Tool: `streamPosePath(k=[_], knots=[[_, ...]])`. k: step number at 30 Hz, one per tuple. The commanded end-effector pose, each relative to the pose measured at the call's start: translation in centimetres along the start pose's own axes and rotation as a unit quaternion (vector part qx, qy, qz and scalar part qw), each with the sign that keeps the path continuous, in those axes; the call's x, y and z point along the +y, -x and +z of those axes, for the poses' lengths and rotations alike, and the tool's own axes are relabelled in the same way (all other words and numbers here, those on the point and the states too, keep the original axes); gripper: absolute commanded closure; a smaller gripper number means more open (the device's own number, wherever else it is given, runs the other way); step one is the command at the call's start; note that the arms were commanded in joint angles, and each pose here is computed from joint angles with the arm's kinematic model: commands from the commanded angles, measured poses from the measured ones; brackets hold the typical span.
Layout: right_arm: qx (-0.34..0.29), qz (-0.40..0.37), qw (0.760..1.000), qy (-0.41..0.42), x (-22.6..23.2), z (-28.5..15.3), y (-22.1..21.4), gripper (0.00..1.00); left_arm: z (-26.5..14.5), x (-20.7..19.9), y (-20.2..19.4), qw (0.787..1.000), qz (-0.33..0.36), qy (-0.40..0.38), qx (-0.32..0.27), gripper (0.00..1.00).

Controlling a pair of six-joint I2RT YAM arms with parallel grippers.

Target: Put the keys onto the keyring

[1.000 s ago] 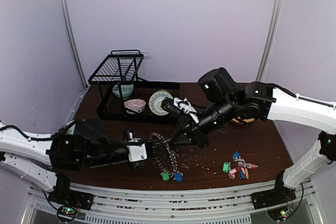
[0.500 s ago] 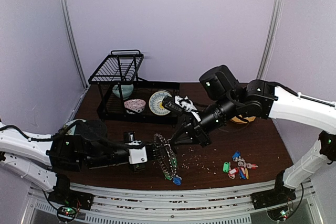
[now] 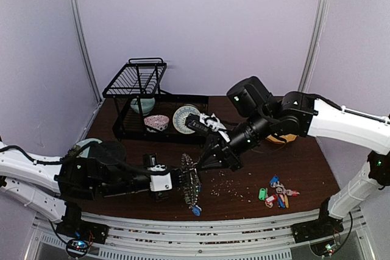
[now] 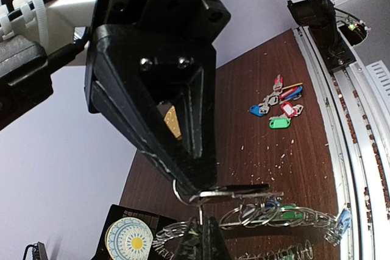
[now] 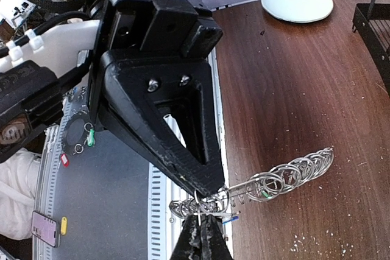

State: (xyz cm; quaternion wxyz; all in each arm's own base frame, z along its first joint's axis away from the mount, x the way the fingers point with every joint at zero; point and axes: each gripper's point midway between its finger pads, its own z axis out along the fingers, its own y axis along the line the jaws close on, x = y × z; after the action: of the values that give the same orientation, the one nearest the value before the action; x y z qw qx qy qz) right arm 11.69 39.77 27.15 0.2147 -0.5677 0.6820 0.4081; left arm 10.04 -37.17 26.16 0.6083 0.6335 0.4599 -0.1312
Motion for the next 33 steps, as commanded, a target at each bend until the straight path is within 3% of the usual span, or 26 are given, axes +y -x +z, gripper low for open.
streamPosePath(k=[1,17,33], knots=[[-0.014,0.003,0.999,-0.048,-1.5,-0.6,1.3,1.0,-0.5,0.9,2.0,0.999,0.008,0.022,-0.044,1.0],[0.011,-0.026,0.997,0.068,3.2,-0.2,-0.8,1.0,-0.4,1.9,1.2,0.998,-0.003,0.052,-0.022,1.0],[0.001,0.006,0.999,-0.037,-0.8,0.5,0.0,1.0,-0.7,1.7,1.7,0.998,-0.011,0.042,-0.037,1.0]])
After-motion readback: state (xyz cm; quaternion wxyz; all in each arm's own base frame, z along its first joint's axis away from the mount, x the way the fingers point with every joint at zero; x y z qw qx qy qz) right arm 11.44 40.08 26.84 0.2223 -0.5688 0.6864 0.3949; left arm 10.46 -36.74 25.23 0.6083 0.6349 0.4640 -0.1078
